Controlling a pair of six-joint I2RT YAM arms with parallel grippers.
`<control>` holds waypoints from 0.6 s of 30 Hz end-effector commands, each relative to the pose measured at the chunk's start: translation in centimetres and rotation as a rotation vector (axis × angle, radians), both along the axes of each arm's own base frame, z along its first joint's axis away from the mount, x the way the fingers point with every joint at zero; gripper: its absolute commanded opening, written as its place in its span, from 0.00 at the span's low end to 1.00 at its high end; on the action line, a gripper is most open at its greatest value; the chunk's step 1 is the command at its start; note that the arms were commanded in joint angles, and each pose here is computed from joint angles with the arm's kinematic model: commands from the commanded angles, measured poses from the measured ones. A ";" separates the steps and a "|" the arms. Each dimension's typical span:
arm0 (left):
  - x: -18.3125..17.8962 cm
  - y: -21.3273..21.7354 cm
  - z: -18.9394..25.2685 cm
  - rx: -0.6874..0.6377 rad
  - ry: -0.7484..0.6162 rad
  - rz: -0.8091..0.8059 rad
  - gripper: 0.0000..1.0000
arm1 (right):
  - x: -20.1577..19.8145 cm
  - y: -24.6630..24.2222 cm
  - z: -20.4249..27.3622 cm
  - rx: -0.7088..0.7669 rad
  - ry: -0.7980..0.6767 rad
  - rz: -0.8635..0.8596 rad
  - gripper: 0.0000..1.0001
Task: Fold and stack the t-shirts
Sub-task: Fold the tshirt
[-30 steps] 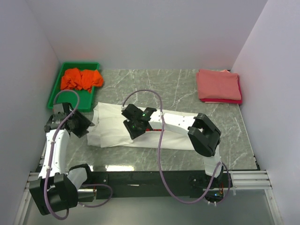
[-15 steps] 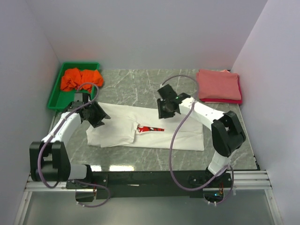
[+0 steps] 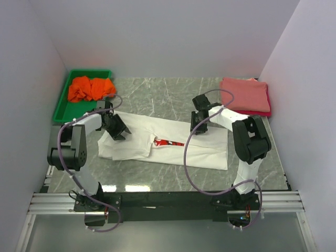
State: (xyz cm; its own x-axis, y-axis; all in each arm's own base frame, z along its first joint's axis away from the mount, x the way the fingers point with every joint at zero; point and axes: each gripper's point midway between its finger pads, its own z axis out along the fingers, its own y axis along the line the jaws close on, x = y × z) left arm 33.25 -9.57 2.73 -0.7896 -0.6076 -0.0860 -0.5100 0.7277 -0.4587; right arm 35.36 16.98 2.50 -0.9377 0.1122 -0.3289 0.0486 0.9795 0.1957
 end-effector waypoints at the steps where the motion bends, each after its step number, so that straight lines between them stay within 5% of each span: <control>1: 3.2 0.3 -0.2 0.066 -0.093 -0.049 0.51 | -1.7 -0.5 -1.4 0.004 0.096 -0.062 0.38; 18: 15.1 -6.4 -3.2 0.091 -0.176 -0.237 0.53 | -13.1 -2.9 -3.4 -0.016 0.342 -0.231 0.37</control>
State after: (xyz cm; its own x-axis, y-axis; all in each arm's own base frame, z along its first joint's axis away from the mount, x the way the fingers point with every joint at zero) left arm 46.89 -15.55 3.11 -0.8644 -0.4337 -0.2544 -0.2667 0.8245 -0.4991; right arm 28.69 16.09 1.49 -0.9309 0.3206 -0.1751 0.2693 0.9261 0.2642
